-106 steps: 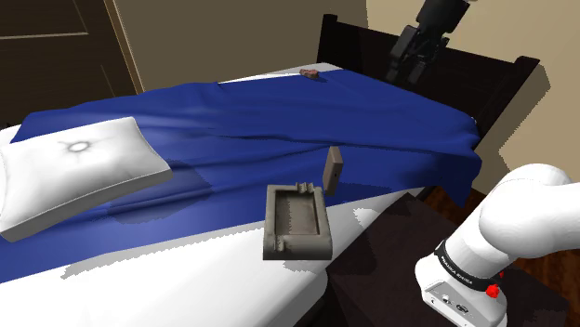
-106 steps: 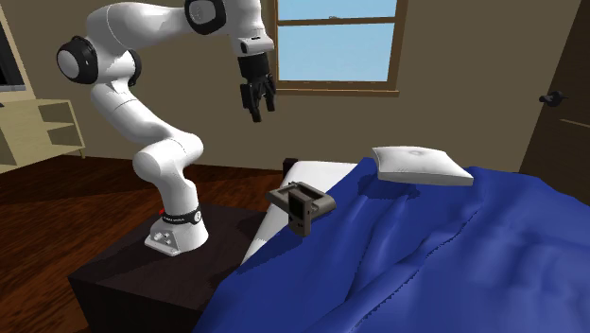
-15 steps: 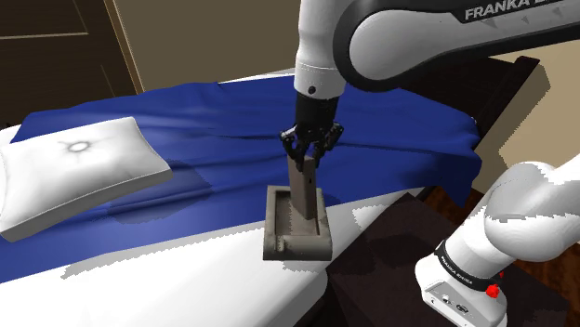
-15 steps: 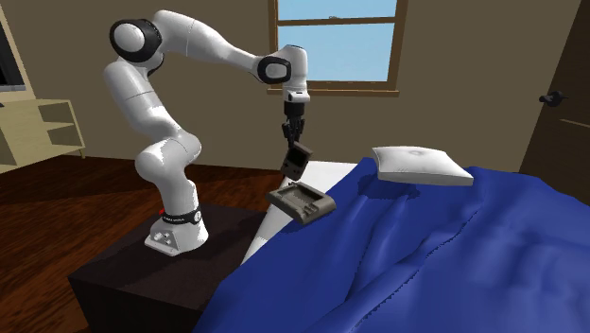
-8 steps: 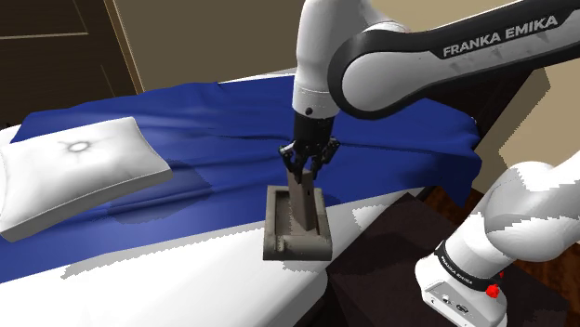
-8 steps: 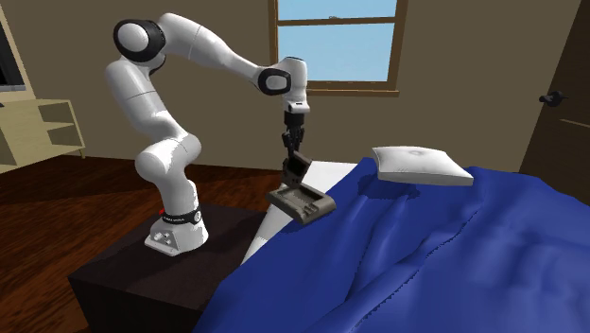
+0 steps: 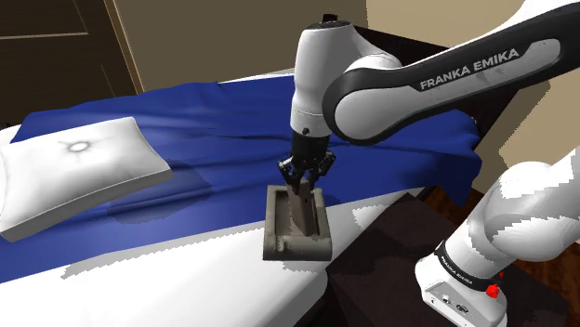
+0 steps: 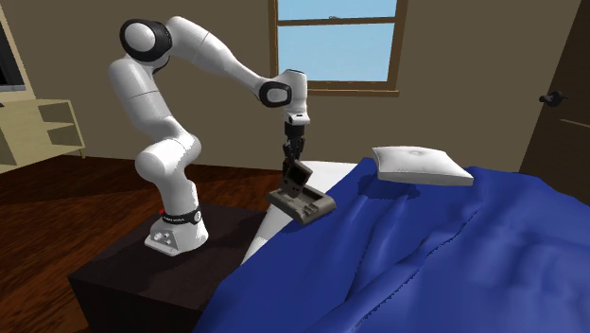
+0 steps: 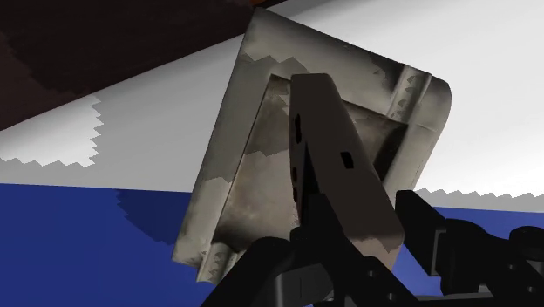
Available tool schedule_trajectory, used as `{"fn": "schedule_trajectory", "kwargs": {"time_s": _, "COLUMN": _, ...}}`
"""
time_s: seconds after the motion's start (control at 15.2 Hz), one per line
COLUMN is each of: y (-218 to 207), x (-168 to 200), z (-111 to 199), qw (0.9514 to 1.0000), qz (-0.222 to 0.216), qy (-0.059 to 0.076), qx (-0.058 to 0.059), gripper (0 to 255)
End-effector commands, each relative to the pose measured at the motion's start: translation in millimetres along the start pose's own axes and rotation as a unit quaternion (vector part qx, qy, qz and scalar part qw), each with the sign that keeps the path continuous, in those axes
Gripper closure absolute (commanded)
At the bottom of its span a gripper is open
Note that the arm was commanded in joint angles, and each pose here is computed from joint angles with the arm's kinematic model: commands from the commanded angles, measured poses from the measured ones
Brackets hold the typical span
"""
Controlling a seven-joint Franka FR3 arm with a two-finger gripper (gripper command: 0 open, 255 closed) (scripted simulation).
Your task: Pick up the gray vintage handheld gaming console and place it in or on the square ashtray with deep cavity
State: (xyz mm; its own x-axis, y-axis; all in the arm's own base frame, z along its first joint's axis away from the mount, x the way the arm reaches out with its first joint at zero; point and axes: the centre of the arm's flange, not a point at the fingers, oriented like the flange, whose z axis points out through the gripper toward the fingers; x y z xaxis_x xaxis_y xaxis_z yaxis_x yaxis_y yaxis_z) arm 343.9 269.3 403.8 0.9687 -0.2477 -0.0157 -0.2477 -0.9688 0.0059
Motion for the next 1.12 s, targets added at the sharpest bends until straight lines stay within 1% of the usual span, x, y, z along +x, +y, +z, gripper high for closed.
{"fn": "schedule_trajectory", "kwargs": {"time_s": 0.0, "y": -1, "x": -2, "z": 14, "qw": 1.0000, "qz": 0.000, "qy": -0.002, "qx": -0.001, "gripper": 255}}
{"fn": "schedule_trajectory", "kwargs": {"time_s": 0.53, "y": -1, "x": -2, "z": 14, "qw": 1.0000, "qz": 0.000, "qy": -0.002, "qx": -0.001, "gripper": 255}}
{"fn": "schedule_trajectory", "kwargs": {"time_s": 0.59, "y": -1, "x": -2, "z": 14, "qw": 1.0000, "qz": 0.000, "qy": -0.002, "qx": -0.001, "gripper": 0}}
{"fn": "schedule_trajectory", "kwargs": {"time_s": 0.92, "y": -1, "x": -2, "z": 14, "qw": 1.0000, "qz": 0.000, "qy": -0.002, "qx": -0.001, "gripper": 0}}
{"fn": "schedule_trajectory", "kwargs": {"time_s": 1.06, "y": -1, "x": -2, "z": -13, "qw": 1.0000, "qz": 0.000, "qy": -0.002, "qx": -0.001, "gripper": 0}}
